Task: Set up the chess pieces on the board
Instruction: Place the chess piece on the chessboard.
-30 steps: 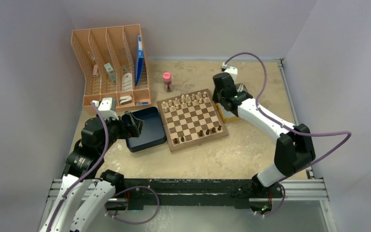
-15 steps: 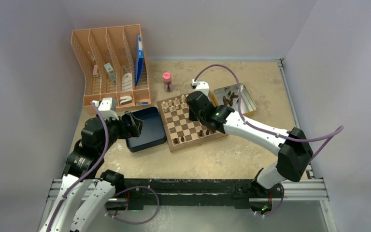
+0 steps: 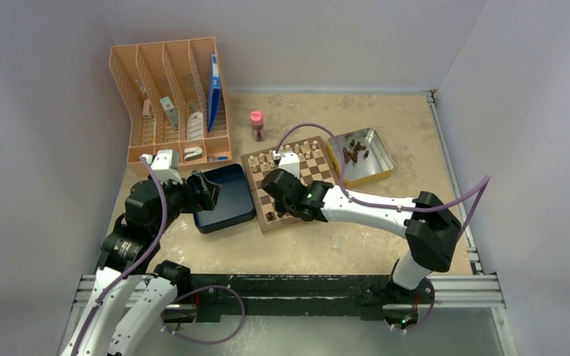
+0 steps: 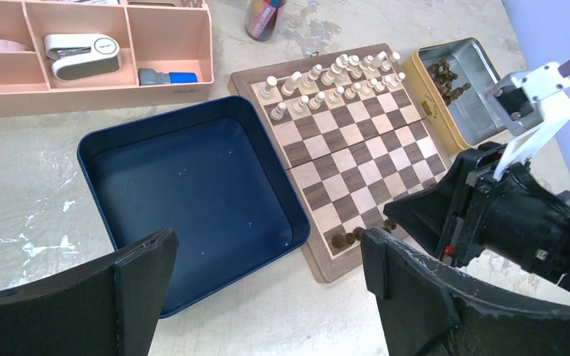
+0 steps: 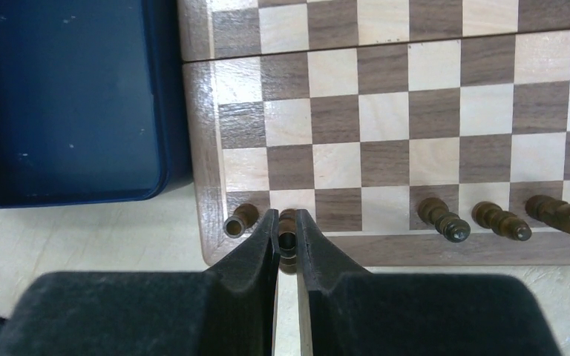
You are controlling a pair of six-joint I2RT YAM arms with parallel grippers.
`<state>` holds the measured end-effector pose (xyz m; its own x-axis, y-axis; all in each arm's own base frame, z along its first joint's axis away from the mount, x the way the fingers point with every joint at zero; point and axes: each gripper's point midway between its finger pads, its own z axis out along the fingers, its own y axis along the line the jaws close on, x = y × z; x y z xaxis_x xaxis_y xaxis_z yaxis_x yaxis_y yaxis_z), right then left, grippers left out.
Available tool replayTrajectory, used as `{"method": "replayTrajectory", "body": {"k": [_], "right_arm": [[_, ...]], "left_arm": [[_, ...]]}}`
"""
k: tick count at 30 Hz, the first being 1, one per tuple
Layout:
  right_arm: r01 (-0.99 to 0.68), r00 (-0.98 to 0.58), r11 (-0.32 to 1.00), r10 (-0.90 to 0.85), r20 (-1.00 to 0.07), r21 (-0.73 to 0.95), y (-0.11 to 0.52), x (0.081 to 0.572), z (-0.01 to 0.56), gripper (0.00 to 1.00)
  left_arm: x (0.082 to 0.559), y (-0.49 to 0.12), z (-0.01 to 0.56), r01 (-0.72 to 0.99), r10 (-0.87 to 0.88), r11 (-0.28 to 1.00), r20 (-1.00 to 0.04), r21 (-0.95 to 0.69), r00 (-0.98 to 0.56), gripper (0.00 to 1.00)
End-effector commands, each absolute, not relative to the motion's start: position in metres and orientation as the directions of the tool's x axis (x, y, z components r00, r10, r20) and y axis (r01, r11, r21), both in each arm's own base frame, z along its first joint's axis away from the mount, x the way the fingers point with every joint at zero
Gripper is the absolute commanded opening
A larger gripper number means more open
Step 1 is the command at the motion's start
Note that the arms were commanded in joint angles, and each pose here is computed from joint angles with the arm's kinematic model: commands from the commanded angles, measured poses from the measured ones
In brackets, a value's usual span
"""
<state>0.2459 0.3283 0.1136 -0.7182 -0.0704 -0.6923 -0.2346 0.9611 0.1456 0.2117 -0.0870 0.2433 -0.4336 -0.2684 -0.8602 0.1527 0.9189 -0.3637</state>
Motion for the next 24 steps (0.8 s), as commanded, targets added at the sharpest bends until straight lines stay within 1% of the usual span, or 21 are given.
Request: {"method": "replayTrajectory", "body": {"k": [1, 10, 24], "right_arm": [[-0.136, -0.701, 0.987, -0.032, -0.713, 0.089, 0.311, 0.25, 0.11, 0.12], [-0.102, -0.664, 0.987, 0.025, -0.747, 0.124, 0.305, 0.253, 0.121, 0.12], [-0.12, -0.594, 0.979, 0.06, -0.802, 0.163, 0.3, 0.259, 0.096, 0.14]], "left_arm": [[0.219, -0.086, 0.254, 0.165, -0.273, 0.919, -0.881, -0.357, -0.387, 0.95], [0.218, -0.086, 0.255, 0.166, -0.273, 0.919, -0.881, -0.357, -0.385, 0.95], [0.219, -0.086, 0.255, 0.164, -0.274, 0.92, -0.882, -0.357, -0.385, 0.95]]}}
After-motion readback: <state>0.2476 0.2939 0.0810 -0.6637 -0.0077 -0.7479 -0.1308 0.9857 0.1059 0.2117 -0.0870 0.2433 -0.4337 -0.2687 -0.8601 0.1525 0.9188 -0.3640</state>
